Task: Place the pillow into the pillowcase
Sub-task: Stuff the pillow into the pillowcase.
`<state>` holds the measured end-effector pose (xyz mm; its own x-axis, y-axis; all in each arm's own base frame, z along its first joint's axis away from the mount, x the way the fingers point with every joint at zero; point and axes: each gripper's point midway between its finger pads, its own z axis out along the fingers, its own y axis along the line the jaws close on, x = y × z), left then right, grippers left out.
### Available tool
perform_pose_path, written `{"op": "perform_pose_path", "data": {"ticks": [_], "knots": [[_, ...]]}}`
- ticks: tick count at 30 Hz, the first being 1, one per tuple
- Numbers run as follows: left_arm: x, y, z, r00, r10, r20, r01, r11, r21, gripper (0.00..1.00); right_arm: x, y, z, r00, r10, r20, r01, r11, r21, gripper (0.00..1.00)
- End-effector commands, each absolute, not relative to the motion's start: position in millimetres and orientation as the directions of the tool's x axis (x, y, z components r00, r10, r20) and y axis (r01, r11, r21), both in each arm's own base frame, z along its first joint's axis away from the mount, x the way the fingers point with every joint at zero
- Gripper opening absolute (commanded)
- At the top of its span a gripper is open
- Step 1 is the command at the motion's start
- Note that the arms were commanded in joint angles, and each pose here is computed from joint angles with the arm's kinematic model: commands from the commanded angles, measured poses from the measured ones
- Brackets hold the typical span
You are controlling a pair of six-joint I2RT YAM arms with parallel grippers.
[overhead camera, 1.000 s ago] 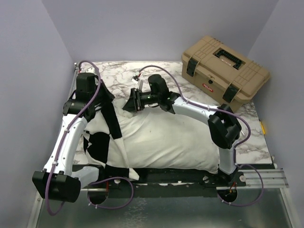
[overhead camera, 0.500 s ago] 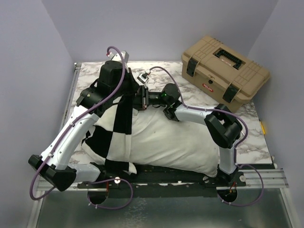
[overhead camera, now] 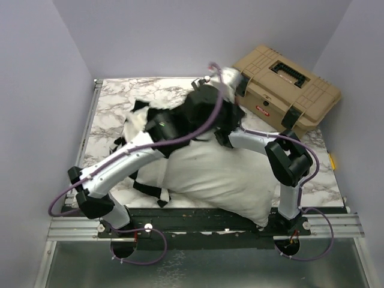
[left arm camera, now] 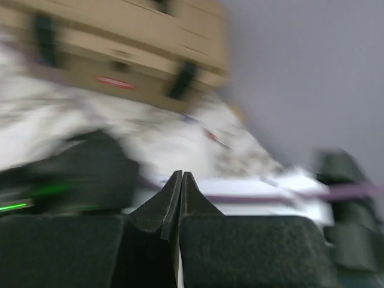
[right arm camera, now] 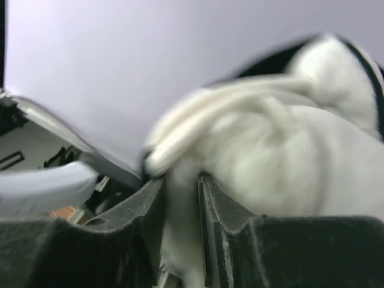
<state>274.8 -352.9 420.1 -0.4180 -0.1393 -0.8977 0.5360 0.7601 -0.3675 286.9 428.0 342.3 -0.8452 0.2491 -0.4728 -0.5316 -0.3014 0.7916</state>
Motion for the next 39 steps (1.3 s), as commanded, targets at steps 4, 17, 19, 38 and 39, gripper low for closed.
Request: {"op": "perform_pose_path", "data": {"ticks": [4,17,19,38,39], "knots": [[169.8,-443.6,419.7,-0.437,-0.019,-0.899,0.808,0.431,-0.402,0.00,317.2,436.1,278.0,-0.923,0.304,-0.235,-0.297,-0.178,0.938,0.33],[248.0,-225.3,390.8,-0.226,-0.075,-0.971,0.212,0.969,-0.124,0.76,300.5,451.2,214.4,-0.960,0.137,-0.244,-0.255,-0.068,0.965,0.51],[258.2,-194.7,389.0,-0.228,-0.072,-0.971,0.122,0.987,-0.101,0.82,298.0,448.6,208.5,-0.958,0.132,-0.257,-0.261,-0.021,0.965,0.59],[226.7,-84.8,215.3,-0.693,-0.286,-0.662,-0.221,0.958,-0.183,0.96,343.3,237.7,184.0,-0.818,0.080,-0.569,-0.268,0.823,0.501,1.00],[221.3,-84.8,204.7,-0.712,-0.299,-0.636,-0.229,0.954,-0.193,0.97,343.0,223.0,173.7,-0.830,0.087,-0.551,-0.241,0.835,0.494,1.00]]}}
